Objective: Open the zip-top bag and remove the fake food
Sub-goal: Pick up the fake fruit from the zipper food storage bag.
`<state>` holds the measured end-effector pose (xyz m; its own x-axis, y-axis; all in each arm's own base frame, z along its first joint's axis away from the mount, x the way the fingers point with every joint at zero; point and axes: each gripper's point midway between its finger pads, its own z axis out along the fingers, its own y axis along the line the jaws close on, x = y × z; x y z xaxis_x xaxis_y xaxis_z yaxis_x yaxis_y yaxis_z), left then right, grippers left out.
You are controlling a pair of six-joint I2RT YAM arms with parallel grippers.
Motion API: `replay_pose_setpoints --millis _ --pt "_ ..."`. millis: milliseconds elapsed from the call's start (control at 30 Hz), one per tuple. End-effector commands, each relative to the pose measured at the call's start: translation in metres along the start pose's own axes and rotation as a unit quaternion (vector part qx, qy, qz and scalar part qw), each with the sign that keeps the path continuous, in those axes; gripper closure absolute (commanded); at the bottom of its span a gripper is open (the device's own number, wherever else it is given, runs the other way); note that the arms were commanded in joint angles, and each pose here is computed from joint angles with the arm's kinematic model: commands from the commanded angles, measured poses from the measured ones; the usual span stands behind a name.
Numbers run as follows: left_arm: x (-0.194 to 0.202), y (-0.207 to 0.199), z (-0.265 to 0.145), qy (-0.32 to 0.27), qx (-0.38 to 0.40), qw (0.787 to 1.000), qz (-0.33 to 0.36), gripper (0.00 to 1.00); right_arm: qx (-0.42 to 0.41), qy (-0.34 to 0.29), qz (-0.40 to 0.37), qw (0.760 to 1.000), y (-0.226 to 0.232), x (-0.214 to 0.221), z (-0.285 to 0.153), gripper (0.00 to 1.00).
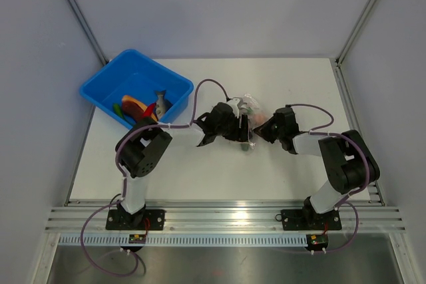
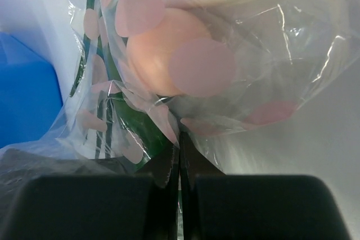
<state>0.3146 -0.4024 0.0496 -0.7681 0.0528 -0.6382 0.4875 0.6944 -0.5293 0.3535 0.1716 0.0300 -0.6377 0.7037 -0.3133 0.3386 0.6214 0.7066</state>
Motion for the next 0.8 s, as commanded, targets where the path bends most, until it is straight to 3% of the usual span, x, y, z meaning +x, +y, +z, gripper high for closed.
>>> replay_pose_setpoints --millis 0,200,500,767 --pt "-0.01 -0.002 0.007 -0.008 -0.003 1.0 0.011 0.35 -0.059 0.005 -0.007 0.998 0.03 0.001 -0.007 1.0" --pt "-0.006 0.012 0.006 0.0 -0.044 0.999 0.007 0.36 -0.053 0.004 -0.012 0.999 0.028 0.001 -0.006 1.0" --pt "-0.009 0.0 -0.007 -0.013 -0.029 0.999 0.031 0.38 -0.045 -0.019 -0.018 0.999 0.03 -0.009 -0.012 1.0" --pt "-0.005 0.015 0.003 0.003 -0.087 0.994 0.066 0.41 -0.051 -0.015 -0.017 0.998 0.032 -0.009 -0.012 1.0"
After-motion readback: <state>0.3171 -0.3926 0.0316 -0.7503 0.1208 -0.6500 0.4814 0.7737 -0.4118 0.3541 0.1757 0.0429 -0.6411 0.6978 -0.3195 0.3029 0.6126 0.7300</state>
